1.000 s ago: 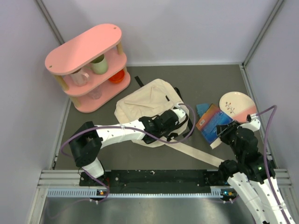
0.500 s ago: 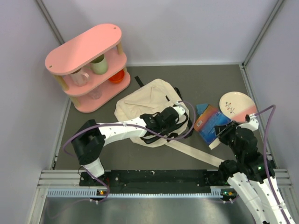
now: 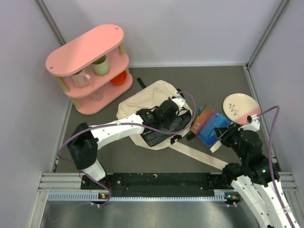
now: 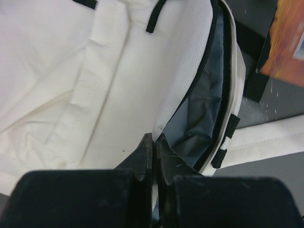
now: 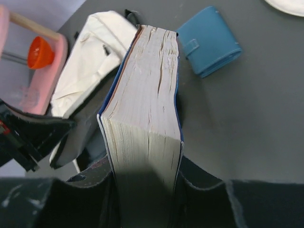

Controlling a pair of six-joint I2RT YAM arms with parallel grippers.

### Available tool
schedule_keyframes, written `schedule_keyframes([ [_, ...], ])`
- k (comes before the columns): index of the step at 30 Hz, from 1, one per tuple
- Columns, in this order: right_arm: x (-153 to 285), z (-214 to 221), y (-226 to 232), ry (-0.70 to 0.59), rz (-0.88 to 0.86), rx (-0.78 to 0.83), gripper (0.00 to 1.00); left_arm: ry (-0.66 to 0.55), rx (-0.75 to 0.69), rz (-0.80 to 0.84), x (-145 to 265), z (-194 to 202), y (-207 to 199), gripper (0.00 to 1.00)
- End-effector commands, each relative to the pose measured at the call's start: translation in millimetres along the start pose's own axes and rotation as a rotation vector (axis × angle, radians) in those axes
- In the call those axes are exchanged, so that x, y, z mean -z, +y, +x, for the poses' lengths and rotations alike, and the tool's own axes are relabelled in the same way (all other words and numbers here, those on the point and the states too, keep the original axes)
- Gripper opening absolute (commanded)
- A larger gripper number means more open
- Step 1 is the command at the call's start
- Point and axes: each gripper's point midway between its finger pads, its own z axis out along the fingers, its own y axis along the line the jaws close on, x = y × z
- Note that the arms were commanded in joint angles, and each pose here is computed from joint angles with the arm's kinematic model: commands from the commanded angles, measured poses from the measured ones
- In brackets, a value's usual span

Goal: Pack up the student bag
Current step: Place the book in the student bag.

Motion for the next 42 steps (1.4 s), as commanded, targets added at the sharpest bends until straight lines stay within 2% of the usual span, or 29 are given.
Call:
schedule_keyframes([
  [1,42,-70,98,-0.187,-0.402,-0.106,0.00,-0.209,0.090,-0.078,46,-73,28,0.00],
  [5,48,-66,121,-0.144,-0.525,-0.133,0.00,-0.320,0.139,-0.134,78,-107,48,0.00],
  [8,49,-54,133,-0.063,-0.592,-0.193,0.00,-0.380,0.161,-0.160,93,-124,56,0.00],
  [15,42,-26,148,0.124,-0.707,-0.444,0.00,-0.429,0.235,-0.166,107,-137,60,0.00],
  [19,29,-1,139,0.213,-0.692,-0.509,0.00,-0.456,0.269,-0.147,112,-141,58,0.00],
  [25,17,14,127,0.255,-0.635,-0.537,0.00,-0.477,0.285,-0.088,118,-148,49,0.00],
  [31,-1,21,127,0.273,-0.658,-0.621,0.00,-0.502,0.274,-0.026,125,-155,35,0.00],
  [39,-23,10,129,0.207,-0.659,-0.658,0.00,-0.513,0.266,-0.009,130,-156,30,0.00],
  [42,-33,15,130,0.225,-0.655,-0.678,0.00,-0.505,0.266,0.003,127,-154,27,0.00],
])
